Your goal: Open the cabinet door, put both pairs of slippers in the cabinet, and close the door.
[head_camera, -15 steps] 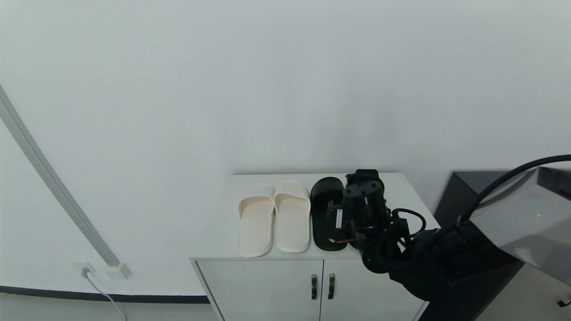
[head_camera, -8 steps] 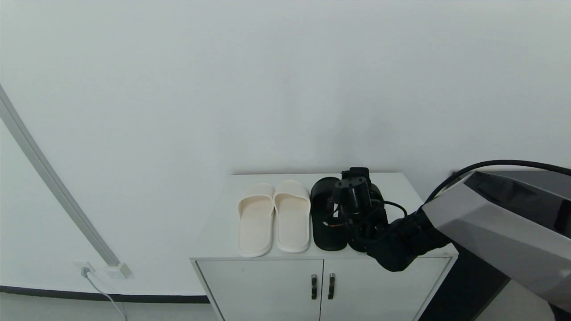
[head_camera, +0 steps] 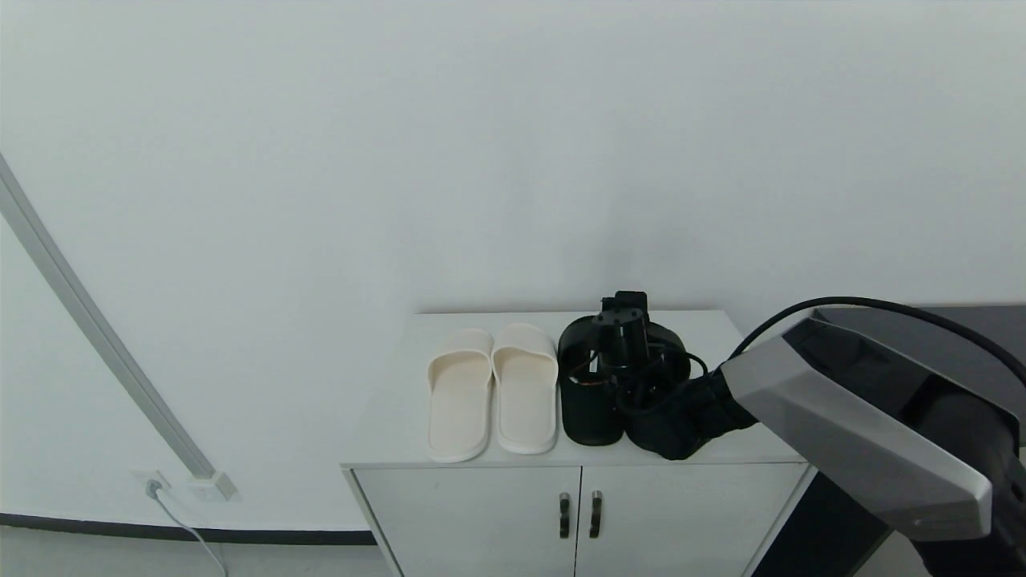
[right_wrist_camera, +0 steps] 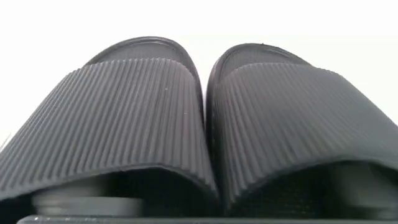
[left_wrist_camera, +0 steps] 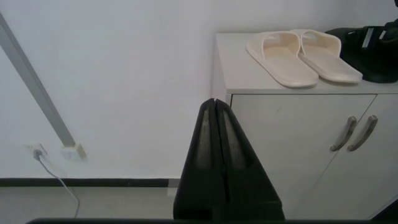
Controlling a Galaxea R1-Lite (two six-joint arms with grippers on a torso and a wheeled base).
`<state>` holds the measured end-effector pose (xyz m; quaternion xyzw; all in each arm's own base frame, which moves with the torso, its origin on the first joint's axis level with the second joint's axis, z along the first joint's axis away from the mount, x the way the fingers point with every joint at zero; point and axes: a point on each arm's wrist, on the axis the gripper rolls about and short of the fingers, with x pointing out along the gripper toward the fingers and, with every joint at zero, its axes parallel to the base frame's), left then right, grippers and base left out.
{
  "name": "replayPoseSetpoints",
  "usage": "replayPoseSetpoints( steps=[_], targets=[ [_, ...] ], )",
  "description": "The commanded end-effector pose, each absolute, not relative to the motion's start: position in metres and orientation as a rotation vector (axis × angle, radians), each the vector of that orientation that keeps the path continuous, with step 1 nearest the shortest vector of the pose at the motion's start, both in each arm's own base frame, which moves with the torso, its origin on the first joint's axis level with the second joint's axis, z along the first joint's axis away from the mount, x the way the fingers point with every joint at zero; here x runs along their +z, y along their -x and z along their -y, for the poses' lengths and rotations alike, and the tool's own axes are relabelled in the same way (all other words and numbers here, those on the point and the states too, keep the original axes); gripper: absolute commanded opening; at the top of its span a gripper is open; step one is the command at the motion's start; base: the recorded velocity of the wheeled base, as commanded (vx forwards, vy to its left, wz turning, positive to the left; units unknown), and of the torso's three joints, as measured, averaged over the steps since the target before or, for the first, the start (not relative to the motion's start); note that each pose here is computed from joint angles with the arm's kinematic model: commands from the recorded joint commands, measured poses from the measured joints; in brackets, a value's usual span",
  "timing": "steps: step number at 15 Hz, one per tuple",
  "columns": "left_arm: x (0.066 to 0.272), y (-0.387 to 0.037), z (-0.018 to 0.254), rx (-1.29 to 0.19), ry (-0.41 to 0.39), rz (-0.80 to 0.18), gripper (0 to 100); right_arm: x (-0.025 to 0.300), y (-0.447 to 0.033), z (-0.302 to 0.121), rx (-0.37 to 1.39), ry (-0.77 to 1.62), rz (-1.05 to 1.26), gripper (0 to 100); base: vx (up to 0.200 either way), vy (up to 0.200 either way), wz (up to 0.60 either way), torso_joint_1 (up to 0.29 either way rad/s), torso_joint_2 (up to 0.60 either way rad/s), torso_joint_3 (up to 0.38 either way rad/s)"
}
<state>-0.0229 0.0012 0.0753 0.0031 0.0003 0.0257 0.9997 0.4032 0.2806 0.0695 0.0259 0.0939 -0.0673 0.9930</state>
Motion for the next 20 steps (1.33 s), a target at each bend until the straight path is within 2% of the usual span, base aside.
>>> replayPoseSetpoints(
  steps=[1,4,11,13,15,16,18,20],
  targets=[
    [0.075,0.023,-0.001,0.052,-0.006,-0.002,0,0.067,-0.405,-0.282,-0.134,-0.052,-0.187,0,0.000,0.000,0.00,0.000,0.00,0.000],
    [0.075,0.023,-0.001,0.054,-0.005,-0.002,0,0.070,-0.404,-0.282,-0.139,-0.057,-0.179,0,0.000,0.000,0.00,0.000,0.00,0.000],
    [0.075,0.023,-0.001,0.054,-0.002,-0.002,0,0.150,-0.359,-0.254,-0.105,-0.082,-0.119,0,0.000,0.000,0.00,0.000,0.00,0.000],
    [0.075,0.023,-0.001,0.052,-0.003,-0.002,0,0.165,-0.327,-0.243,0.049,-0.077,-0.153,0,0.000,0.000,0.00,0.000,0.00,0.000],
    [0.075,0.023,-0.001,0.052,-0.003,-0.002,0,0.165,-0.296,-0.233,0.192,-0.059,-0.209,0,0.000,0.000,0.00,0.000,0.00,0.000],
    [0.075,0.023,-0.001,0.052,-0.003,-0.002,0,0.164,-0.264,-0.222,0.361,-0.051,-0.263,0,0.000,0.000,0.00,0.000,0.00,0.000],
    [0.075,0.023,-0.001,0.051,-0.003,-0.002,0,0.167,-0.229,-0.206,0.569,-0.056,-0.311,0,0.000,0.000,0.00,0.000,0.00,0.000],
    [0.075,0.023,-0.001,0.051,-0.003,-0.002,0,0.168,-0.220,-0.201,0.635,-0.053,-0.320,0,0.000,0.000,0.00,0.000,0.00,0.000]
  ],
)
